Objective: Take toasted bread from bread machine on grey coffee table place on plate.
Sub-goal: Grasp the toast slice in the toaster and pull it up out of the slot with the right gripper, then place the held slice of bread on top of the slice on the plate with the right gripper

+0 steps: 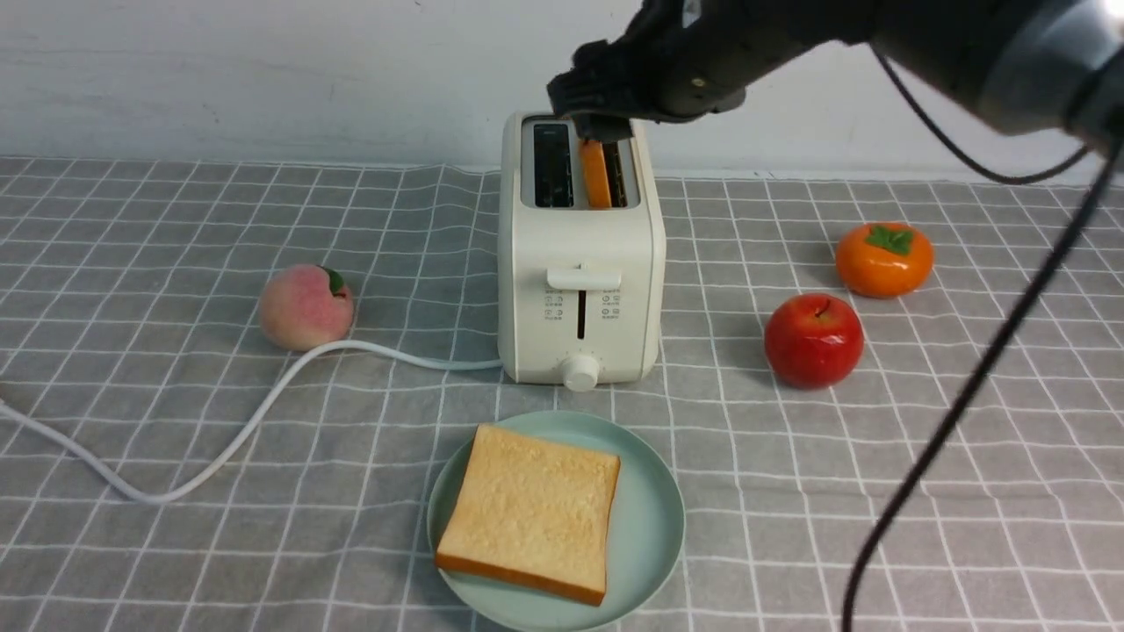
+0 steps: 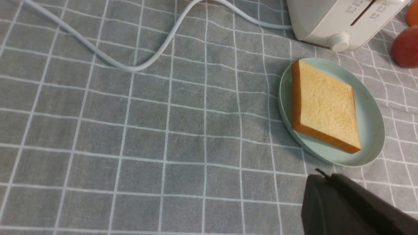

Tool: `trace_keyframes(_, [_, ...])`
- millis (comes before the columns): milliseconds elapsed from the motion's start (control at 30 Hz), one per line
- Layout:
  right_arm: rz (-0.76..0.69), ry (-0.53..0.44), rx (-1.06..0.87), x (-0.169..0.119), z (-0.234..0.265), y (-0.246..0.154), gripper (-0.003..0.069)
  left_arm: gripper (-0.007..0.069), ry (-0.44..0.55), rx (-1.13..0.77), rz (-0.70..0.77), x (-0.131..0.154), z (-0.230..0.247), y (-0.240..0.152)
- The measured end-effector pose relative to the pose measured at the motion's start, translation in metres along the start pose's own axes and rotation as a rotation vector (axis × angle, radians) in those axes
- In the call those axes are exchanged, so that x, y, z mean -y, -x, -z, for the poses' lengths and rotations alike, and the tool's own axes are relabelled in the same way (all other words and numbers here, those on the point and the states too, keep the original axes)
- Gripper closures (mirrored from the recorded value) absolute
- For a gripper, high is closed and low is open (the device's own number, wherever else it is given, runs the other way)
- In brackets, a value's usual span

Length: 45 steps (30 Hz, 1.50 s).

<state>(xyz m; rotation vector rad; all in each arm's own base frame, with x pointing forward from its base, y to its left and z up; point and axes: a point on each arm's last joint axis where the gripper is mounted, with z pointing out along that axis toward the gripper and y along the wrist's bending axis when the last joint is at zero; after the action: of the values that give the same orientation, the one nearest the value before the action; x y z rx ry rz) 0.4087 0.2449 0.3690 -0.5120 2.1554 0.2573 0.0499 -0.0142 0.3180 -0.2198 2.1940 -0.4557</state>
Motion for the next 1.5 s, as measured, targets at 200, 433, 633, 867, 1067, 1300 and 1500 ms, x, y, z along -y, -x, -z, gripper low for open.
trace_keyframes(200, [0.074,-0.063,0.023,0.002,-0.061,-0.011,0.0080,0.0639,0.026,-0.038,0.016,-0.004,0.001,-0.006])
trace_keyframes(433, [0.075,-0.148,0.033,0.009,-0.071,-0.015,0.0562,0.0639,0.035,-0.040,0.015,-0.005,0.002,-0.006])
trace_keyframes(633, [0.054,-0.178,0.190,0.016,0.021,0.032,0.0545,0.0639,0.044,-0.025,0.004,-0.006,0.002,-0.005])
trace_keyframes(867, [-0.038,-0.185,0.246,0.030,0.202,0.052,0.0545,0.0639,0.093,0.069,-0.060,-0.010,0.002,0.004])
trace_keyframes(1067, [0.052,-0.048,0.063,0.023,0.262,0.013,0.0545,0.0639,0.059,0.167,-0.095,-0.007,-0.002,0.010])
trace_keyframes(1300, [0.027,0.336,-0.293,-0.012,0.212,-0.070,0.0545,0.0639,0.026,0.178,-0.113,-0.011,-0.025,-0.003])
trace_keyframes(1500, [-0.050,0.579,-0.294,-0.036,0.137,-0.120,0.0545,0.0639,-0.005,0.141,-0.068,-0.010,-0.029,-0.008])
